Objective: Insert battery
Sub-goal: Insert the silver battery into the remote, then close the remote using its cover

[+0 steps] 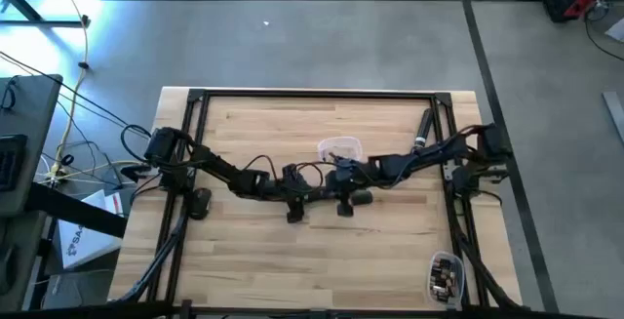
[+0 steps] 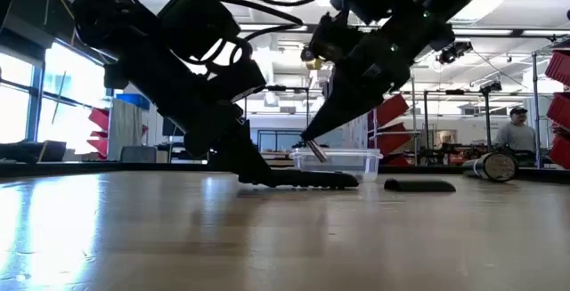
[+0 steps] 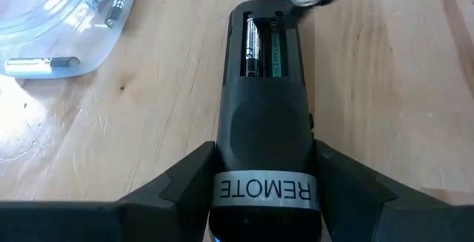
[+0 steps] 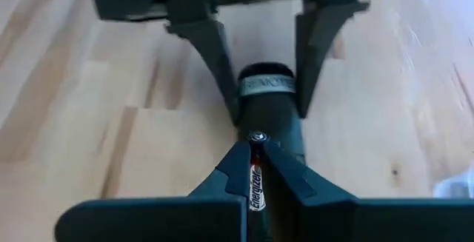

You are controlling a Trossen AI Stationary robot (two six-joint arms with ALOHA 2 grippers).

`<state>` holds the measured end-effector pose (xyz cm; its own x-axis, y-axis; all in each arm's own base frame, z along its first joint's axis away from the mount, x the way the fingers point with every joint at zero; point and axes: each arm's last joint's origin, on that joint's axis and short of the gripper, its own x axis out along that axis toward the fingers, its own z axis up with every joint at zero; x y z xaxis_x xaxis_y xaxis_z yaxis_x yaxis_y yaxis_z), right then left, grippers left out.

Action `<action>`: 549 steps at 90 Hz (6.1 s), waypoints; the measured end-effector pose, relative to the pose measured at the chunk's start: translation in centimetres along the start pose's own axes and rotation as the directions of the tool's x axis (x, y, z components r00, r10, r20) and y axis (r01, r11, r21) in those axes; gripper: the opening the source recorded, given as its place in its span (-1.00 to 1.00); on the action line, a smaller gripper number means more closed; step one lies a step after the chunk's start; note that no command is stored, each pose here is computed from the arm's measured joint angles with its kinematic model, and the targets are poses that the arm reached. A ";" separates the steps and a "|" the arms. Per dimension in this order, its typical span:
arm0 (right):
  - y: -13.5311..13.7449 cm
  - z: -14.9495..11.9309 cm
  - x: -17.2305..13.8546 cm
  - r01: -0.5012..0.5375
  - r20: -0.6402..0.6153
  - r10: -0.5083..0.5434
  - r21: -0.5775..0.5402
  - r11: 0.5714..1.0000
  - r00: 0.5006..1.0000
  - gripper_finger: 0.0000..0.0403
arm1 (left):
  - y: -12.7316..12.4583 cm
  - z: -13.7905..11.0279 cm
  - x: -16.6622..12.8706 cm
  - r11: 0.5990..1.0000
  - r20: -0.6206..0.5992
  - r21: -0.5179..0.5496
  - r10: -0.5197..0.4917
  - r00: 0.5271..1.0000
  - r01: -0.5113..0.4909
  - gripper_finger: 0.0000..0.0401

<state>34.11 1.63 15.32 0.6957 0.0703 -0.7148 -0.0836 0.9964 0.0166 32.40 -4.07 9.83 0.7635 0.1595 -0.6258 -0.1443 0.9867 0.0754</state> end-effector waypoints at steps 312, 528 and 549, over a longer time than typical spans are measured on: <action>0.0 -0.4 -0.6 0.085 -0.055 -0.086 -0.012 0.996 0.995 -1.00 | -0.1 -0.1 0.0 1.000 -0.015 -0.019 -0.003 1.000 0.003 -0.09; 2.5 -17.1 -8.0 0.107 0.339 -0.086 -0.046 0.993 0.937 0.10 | -0.1 0.5 0.0 0.999 0.053 -0.052 0.014 0.999 -0.011 -0.09; 1.5 -17.0 -6.3 0.047 0.335 -0.037 -0.022 0.999 0.942 0.10 | -0.4 0.4 -0.1 0.999 0.038 -0.003 -0.038 0.999 0.038 -0.09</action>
<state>17.46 1.81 7.98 0.8970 0.0456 -0.4397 -0.0667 0.9972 -0.0327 32.64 -4.46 10.14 0.7919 0.1228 -0.5981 -0.1169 0.9919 0.0489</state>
